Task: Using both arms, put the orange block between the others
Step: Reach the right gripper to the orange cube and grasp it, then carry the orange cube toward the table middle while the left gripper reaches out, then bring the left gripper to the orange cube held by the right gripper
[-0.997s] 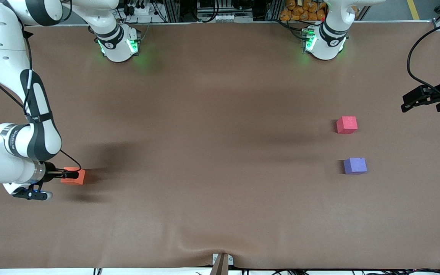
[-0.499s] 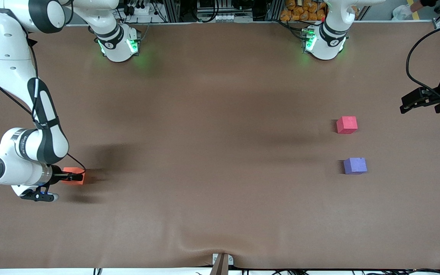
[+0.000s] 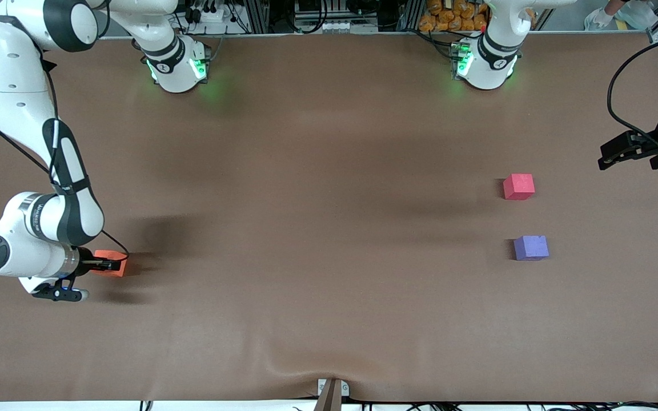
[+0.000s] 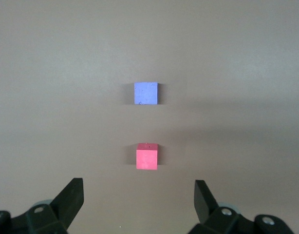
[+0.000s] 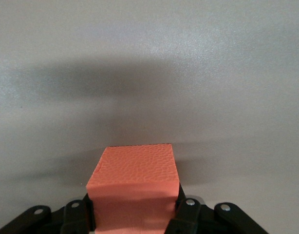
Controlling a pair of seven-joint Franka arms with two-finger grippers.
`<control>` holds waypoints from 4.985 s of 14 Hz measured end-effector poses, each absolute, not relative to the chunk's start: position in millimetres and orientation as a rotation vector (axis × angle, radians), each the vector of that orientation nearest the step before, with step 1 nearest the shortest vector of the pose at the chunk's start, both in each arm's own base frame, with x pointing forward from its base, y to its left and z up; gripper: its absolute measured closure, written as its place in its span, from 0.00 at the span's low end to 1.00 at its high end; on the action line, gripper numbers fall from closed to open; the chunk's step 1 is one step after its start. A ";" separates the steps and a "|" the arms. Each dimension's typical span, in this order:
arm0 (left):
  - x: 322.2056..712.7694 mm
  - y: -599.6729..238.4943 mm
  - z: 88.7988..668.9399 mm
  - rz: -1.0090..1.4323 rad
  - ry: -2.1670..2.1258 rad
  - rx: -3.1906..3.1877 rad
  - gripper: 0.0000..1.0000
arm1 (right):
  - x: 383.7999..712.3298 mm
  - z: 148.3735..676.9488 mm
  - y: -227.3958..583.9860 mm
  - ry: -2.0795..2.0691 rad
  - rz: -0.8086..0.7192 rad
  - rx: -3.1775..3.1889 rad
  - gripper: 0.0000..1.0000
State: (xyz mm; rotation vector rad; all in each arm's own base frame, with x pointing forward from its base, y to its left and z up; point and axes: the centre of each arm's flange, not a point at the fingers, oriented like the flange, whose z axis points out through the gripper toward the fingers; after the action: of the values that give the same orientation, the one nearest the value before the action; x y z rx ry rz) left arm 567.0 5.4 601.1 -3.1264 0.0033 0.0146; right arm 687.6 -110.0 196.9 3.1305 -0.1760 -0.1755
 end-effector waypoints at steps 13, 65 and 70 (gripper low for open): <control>568.0 5.3 599.3 0.019 0.004 -3.126 0.00 | 686.7 341.4 114.6 0.312 -0.114 3.156 0.44; 583.1 -397.3 423.0 0.127 -0.098 -3.203 0.00 | 616.8 537.7 16.4 -0.004 -0.053 3.203 0.00; 570.9 -462.3 364.6 0.016 -0.162 -3.246 0.00 | 572.0 602.5 -4.7 0.103 -0.082 3.150 0.00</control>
State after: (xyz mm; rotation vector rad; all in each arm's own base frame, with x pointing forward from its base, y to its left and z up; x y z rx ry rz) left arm 570.9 -462.3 364.6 -3.2465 -0.1616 0.0162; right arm 572.0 -4.7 602.5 3.1501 0.1025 -0.0823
